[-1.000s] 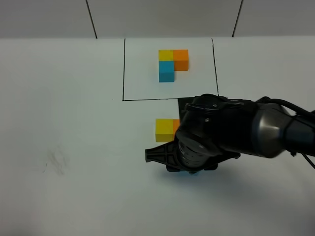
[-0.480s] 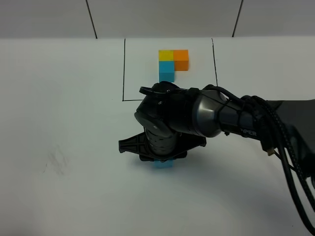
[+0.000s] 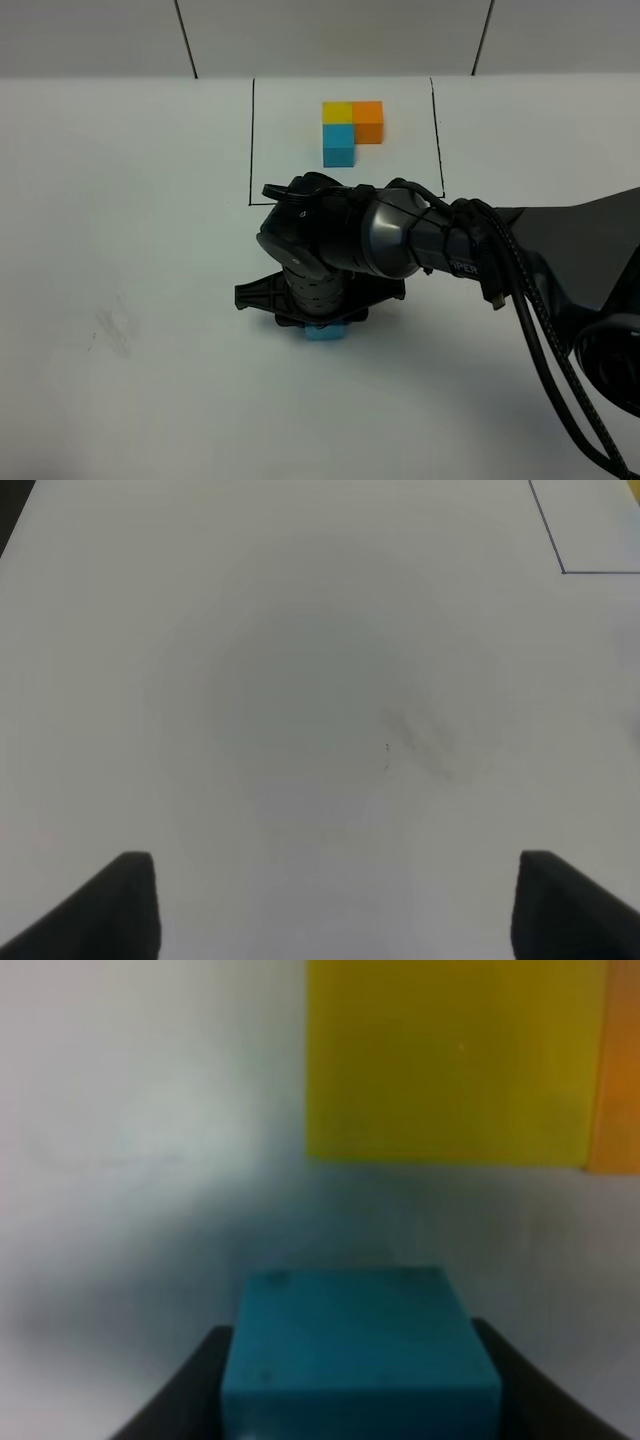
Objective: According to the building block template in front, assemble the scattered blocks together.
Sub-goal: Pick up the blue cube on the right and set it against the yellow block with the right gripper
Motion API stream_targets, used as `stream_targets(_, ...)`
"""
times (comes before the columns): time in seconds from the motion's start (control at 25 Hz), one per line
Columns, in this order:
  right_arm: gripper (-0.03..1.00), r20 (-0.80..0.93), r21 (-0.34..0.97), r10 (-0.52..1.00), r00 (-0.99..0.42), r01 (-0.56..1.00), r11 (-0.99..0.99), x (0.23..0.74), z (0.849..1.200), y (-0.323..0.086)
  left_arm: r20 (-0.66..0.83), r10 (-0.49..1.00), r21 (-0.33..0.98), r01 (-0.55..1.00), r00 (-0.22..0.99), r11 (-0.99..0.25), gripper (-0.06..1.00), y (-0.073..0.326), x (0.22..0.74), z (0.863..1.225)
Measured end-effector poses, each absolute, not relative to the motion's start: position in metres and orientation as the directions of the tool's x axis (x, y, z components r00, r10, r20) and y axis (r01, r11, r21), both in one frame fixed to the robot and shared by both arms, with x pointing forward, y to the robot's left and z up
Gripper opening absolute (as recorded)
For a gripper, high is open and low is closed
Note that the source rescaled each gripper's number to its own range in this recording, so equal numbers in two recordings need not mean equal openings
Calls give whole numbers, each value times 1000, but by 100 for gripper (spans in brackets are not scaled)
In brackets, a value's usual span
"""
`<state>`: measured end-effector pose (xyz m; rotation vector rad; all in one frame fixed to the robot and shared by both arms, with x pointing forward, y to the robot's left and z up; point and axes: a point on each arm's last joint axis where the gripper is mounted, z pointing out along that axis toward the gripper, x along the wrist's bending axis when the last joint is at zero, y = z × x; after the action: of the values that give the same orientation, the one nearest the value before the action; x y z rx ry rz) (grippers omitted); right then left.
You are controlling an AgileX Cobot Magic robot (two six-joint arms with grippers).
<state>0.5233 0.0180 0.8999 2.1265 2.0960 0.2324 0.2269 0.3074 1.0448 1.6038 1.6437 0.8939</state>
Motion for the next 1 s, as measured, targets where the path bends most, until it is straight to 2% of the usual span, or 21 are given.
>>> stream_targets(1.0, 25, 16, 251, 999, 37, 967, -39, 538, 891, 11, 2, 1000, 838, 545, -26, 12, 53, 307, 227, 1045)
